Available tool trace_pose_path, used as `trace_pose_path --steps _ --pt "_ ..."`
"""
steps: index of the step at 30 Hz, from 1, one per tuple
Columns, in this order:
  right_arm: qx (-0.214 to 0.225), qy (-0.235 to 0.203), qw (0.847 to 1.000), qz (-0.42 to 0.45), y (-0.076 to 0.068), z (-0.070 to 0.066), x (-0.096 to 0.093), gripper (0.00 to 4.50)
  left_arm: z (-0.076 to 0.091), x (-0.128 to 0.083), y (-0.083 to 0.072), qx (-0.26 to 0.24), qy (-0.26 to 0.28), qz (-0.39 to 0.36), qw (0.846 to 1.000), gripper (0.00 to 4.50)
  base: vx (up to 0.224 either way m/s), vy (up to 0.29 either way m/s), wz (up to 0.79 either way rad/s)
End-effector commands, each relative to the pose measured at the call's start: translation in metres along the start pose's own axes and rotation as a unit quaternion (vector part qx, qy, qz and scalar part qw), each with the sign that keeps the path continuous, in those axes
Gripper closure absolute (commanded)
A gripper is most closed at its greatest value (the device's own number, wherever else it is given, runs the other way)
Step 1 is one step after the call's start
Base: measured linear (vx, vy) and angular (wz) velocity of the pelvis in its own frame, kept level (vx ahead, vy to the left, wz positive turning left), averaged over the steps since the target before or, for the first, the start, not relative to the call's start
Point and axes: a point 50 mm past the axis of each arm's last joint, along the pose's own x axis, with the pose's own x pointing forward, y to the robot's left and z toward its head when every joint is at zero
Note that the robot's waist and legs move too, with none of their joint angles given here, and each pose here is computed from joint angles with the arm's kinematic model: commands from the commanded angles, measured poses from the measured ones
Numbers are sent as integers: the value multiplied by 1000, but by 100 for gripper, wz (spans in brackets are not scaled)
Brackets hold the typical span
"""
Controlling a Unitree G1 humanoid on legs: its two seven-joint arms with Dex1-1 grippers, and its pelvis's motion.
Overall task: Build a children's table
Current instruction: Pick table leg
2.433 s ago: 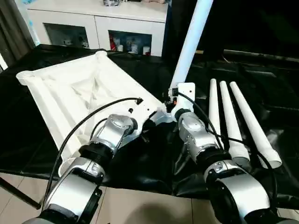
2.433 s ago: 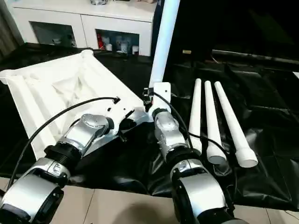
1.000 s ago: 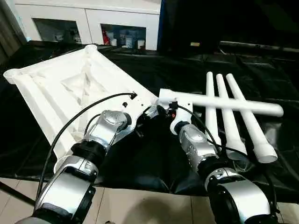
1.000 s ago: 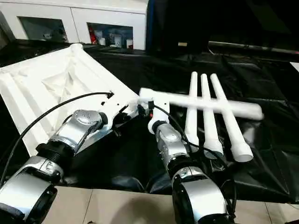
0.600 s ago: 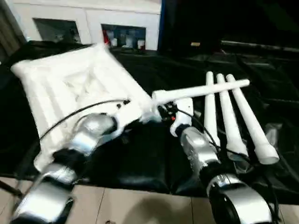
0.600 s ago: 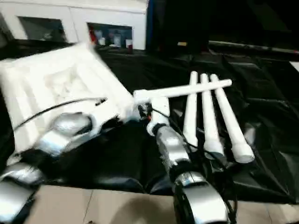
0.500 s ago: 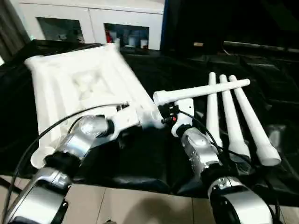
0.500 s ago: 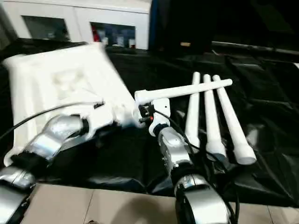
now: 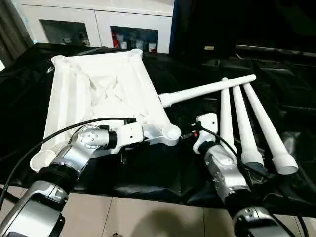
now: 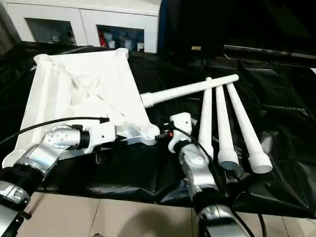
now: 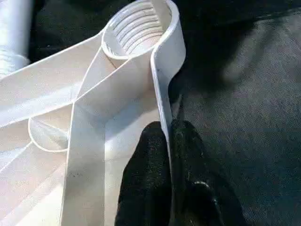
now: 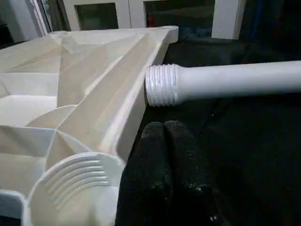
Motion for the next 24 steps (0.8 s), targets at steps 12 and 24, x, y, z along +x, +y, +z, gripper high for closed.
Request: trace_pose_path --steps 12,24 --pt "-16 -8 999 -28 -7 15 -10 450 14 -27 -3 -23 -75 -30 996 332 0 0 0" --pt "-21 -6 999 -39 -8 19 -17 450 23 -50 29 -57 -117 102 986 276 0 0 0"
